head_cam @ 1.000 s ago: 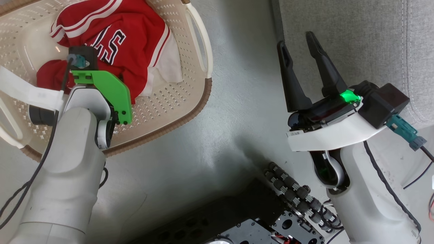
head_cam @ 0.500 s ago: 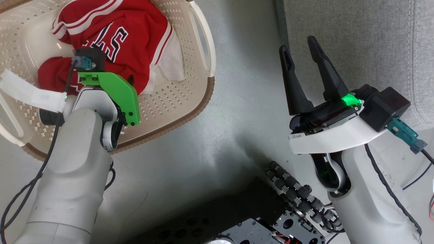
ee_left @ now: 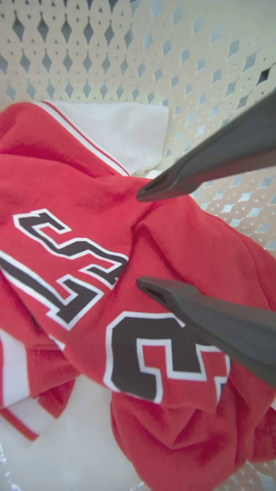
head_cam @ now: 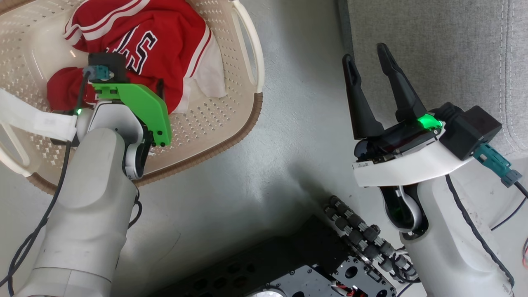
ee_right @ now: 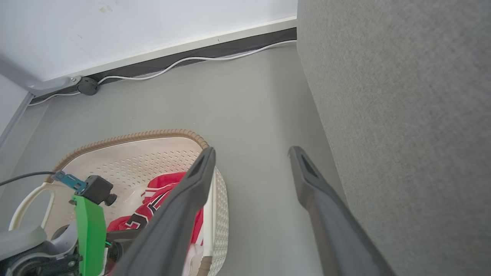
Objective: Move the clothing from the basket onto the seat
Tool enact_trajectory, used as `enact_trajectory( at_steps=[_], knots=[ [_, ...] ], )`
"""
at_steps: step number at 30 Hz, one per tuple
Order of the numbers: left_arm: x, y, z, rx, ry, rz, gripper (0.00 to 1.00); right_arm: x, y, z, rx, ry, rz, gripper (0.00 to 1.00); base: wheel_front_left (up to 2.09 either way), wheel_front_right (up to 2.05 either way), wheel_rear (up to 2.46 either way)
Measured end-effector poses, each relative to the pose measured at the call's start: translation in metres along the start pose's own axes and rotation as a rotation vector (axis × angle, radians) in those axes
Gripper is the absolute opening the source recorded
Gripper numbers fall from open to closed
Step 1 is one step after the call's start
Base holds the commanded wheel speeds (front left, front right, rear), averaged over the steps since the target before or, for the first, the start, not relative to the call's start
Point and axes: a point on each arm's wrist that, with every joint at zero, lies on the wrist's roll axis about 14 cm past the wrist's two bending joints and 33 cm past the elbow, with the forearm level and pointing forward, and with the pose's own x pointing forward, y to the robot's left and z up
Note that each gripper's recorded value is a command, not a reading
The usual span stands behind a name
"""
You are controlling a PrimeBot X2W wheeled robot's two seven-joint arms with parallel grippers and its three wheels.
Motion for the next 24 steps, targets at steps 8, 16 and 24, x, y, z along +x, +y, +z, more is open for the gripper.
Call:
enact_trajectory(
  at_steps=[8, 16, 24],
  knots=[
    [0.000, 0.003, -0.007, 0.008, 0.015, 0.013, 1.00, 0.000, 0.000, 0.001, 0.001, -0.003, 0.001, 1.00, 0.00, 0.00, 0.00],
    [0.001, 0.003, -0.016, 0.020, 0.044, 0.013, 1.00, -0.003, -0.001, -0.003, 0.003, 0.009, -0.007, 1.00, 0.00, 0.00, 0.00],
    [0.001, 0.001, -0.020, 0.039, 0.052, 0.009, 0.23, -0.004, -0.002, -0.002, 0.003, 0.006, -0.011, 1.00, 0.00, 0.00, 0.00]
  ],
)
